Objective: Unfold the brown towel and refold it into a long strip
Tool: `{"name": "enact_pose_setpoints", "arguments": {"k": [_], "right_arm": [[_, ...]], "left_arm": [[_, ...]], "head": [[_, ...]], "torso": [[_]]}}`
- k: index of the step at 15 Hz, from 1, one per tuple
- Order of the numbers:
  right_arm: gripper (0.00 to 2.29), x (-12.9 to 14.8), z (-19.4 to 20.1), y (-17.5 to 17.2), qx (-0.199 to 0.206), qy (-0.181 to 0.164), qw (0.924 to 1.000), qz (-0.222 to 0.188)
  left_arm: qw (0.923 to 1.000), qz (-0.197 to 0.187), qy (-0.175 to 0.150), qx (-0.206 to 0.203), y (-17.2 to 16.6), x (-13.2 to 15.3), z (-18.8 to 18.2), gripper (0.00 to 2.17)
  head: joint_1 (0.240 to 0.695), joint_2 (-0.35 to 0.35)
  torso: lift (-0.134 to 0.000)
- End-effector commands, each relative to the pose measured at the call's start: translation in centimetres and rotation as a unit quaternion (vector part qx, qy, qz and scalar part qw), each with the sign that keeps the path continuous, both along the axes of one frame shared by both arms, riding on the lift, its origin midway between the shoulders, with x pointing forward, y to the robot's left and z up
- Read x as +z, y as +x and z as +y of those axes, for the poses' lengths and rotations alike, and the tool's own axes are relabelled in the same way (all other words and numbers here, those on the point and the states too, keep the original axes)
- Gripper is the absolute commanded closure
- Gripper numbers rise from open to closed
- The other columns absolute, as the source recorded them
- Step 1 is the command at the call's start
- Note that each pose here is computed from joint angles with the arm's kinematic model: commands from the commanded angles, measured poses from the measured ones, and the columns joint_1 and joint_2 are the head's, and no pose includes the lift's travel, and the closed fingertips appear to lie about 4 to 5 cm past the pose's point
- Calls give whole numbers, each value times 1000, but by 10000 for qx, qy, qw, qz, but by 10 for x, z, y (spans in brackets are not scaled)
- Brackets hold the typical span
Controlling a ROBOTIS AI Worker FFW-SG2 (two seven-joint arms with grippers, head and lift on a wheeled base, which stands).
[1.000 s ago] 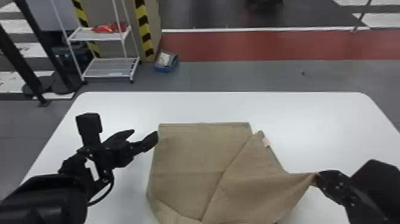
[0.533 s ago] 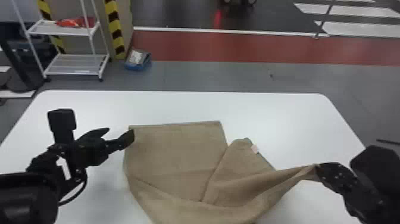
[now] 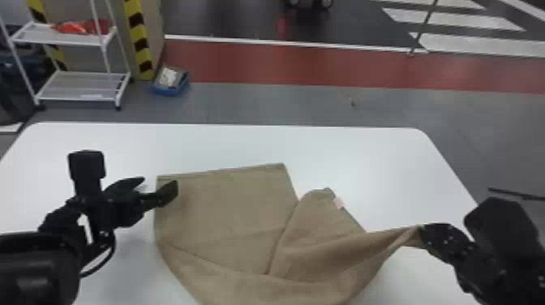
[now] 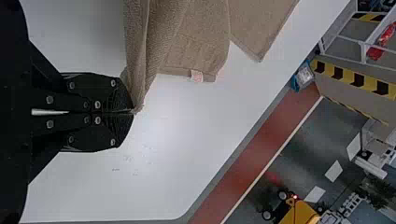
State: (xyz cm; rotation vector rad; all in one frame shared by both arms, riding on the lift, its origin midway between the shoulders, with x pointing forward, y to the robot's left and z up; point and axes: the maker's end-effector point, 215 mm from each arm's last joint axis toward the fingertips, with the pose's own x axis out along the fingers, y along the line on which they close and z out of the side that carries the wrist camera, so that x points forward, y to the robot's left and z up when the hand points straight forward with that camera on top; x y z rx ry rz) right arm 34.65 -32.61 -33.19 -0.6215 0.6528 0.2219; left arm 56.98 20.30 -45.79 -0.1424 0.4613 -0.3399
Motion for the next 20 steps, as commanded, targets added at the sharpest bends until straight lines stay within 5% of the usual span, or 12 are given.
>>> {"name": "enact_pose_setpoints", "arguments": {"k": [1, 7, 8, 12, 13, 17, 20], "right_arm": [[1595, -3, 2, -1, 9, 52, 10000, 26], [1595, -6, 7, 1, 55, 88, 9999, 37], [1595, -6, 8, 1, 69, 118, 9999, 42], [1595, -9, 11, 7, 119, 155, 9998, 35], [1595, -10, 11, 9, 119, 160, 9998, 30], [1595, -18, 15, 31, 209, 253, 9995, -7], [1592, -13, 25, 71, 278, 500, 9983, -111]], "left_arm": [[10000, 20, 33, -82, -1, -3, -9, 201], [9993, 97, 298, -179, 0, -14, -12, 346], [9991, 122, 349, -199, -1, -17, -12, 502], [9992, 14, 358, -166, -13, -9, -5, 1875], [9992, -57, 355, -170, -17, -1, -4, 2044], [9988, -266, 419, -32, -32, 25, 9, 2088], [9979, -236, 486, 350, -47, 45, 53, 2088]], "head": [[695, -148], [695, -158], [695, -157], [695, -154], [695, -151], [695, -141], [695, -109]], "torso": [[-123], [-123], [-123], [-123], [-123], [-123], [-123]]}}
